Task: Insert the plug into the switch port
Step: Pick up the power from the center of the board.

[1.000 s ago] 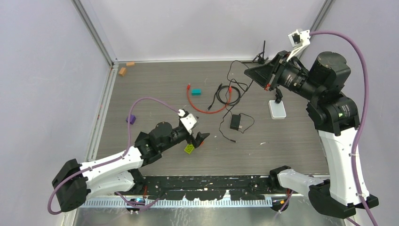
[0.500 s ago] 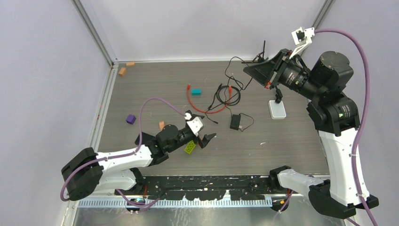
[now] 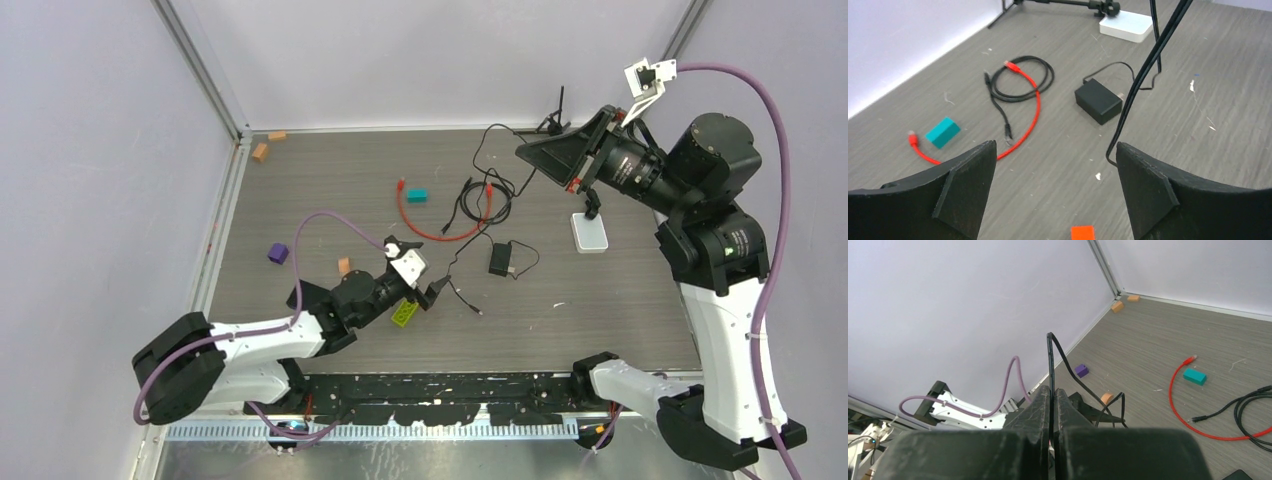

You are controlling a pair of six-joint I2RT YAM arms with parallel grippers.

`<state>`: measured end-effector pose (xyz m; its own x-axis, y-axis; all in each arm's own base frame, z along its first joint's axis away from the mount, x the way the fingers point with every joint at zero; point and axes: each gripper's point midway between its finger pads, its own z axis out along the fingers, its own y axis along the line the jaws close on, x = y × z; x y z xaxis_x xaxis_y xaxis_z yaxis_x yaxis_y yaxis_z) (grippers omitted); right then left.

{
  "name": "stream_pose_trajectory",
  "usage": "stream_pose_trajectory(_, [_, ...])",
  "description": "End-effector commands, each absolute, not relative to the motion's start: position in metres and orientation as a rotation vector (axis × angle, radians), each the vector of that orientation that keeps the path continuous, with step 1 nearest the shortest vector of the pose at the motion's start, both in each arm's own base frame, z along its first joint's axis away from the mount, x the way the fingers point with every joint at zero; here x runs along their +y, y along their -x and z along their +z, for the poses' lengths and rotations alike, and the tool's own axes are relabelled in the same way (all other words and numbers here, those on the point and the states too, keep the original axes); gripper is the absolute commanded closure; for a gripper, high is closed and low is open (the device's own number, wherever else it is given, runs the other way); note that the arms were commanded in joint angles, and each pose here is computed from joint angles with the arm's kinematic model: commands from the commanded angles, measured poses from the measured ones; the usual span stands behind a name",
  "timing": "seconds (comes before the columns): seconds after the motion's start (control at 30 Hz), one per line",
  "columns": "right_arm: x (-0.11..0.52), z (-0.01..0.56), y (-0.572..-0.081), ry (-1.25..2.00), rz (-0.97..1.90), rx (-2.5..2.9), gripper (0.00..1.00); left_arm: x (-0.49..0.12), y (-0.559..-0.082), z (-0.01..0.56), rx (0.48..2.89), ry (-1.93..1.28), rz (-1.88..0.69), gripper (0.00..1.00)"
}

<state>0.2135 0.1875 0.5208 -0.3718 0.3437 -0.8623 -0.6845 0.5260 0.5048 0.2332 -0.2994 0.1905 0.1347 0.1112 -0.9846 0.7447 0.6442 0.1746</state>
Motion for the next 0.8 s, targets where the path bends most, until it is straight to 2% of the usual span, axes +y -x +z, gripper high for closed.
stream_pose_trajectory(0.0, [0.189, 0.544, -0.196, 0.336, 1.169, 1.523, 0.99, -0.324, -0.225, 0.212, 1.305, -0.782, -0.674, 0.10])
stream_pose_trajectory(0.27, [0.189, 0.544, -0.195, 0.332, 1.176, 1.522, 1.00, -0.340, -0.213, 0.208, 1.293, -0.825, -0.783, 0.12])
stream_pose_trajectory(0.37, [0.191, 0.544, -0.196, 0.330, 1.191, 1.518, 1.00, -0.344, -0.214, 0.211, 1.290, -0.825, -0.794, 0.24])
stream_pose_trajectory(0.5, [0.192, 0.544, -0.195, 0.329, 1.205, 1.510, 1.00, -0.352, -0.213, 0.210, 1.292, -0.842, -0.817, 0.35])
stream_pose_trajectory(0.67, [0.189, 0.543, -0.194, 0.320, 1.184, 1.505, 1.00, -0.354, -0.215, 0.203, 1.317, -0.853, -0.816, 0.63])
stream_pose_trajectory(0.77, [0.181, 0.537, -0.198, 0.290, 1.120, 1.524, 1.00, -0.352, -0.214, 0.199, 1.347, -0.871, -0.803, 0.94])
